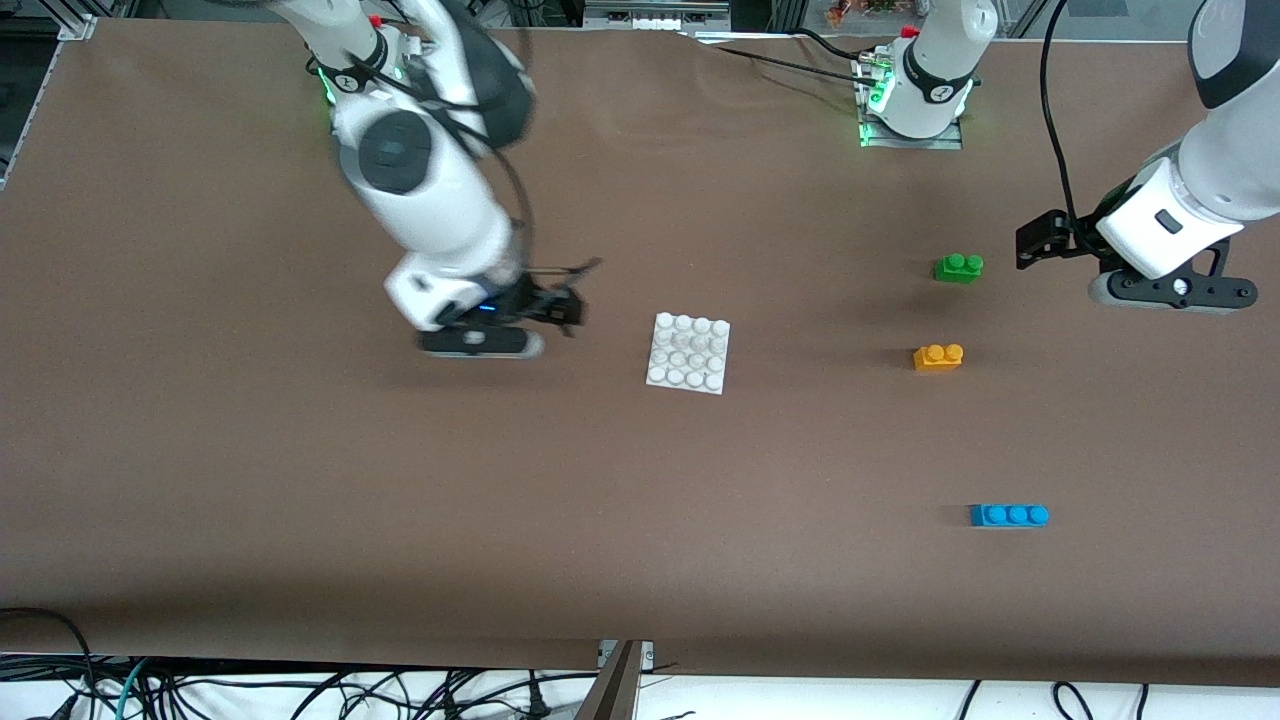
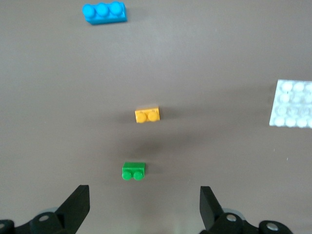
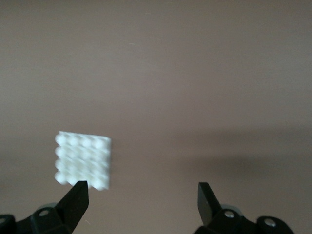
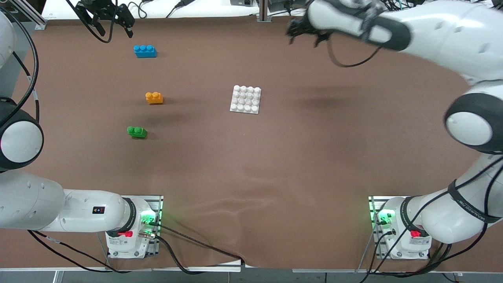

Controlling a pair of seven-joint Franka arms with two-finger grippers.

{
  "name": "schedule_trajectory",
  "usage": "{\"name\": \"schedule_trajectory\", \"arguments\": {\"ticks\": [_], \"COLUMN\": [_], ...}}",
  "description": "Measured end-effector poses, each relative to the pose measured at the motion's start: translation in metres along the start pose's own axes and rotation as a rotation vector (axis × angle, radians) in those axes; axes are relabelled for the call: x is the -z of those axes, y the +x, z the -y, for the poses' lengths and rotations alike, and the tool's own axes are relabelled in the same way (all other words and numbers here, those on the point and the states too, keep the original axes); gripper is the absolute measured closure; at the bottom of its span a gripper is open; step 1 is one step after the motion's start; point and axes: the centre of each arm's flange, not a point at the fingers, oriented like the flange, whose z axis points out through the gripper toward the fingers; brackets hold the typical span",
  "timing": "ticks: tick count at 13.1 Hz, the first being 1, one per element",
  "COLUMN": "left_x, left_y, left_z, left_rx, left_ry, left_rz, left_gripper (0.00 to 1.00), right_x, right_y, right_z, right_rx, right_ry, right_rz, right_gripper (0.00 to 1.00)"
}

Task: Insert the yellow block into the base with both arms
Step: 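Release the plate with the right gripper while the left gripper reaches the yellow block, then lower the left gripper and grasp the yellow block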

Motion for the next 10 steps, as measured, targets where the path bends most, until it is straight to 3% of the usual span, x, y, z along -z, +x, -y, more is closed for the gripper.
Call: {"name": "schedule_trajectory", "arguments": {"ticks": [4, 7, 10], "left_x": [-0.044, -0.111, -0.173], "left_y": [0.042, 0.081, 0.086], "left_z": [0.001, 0.010, 0.020], "left_rx": [-0.002, 0.008, 0.021], "left_ry": [-0.016, -0.014, -0.011], "left_rz": [-0.033, -0.039, -0.065], "left_gripper": [0.00, 0.01, 0.01], "right_x": [0.097, 0.128, 0.144], "right_y": [-0.001, -0.017, -0.045], "right_z": [-0.144, -0.192, -0.215], "right_rx": [0.049, 0.098, 0.124], "right_ry": [-0.054, -0.060, -0.069], "right_rz": [0.077, 0.084, 0.083], "right_gripper": [0.00, 0.00, 0.00]}}
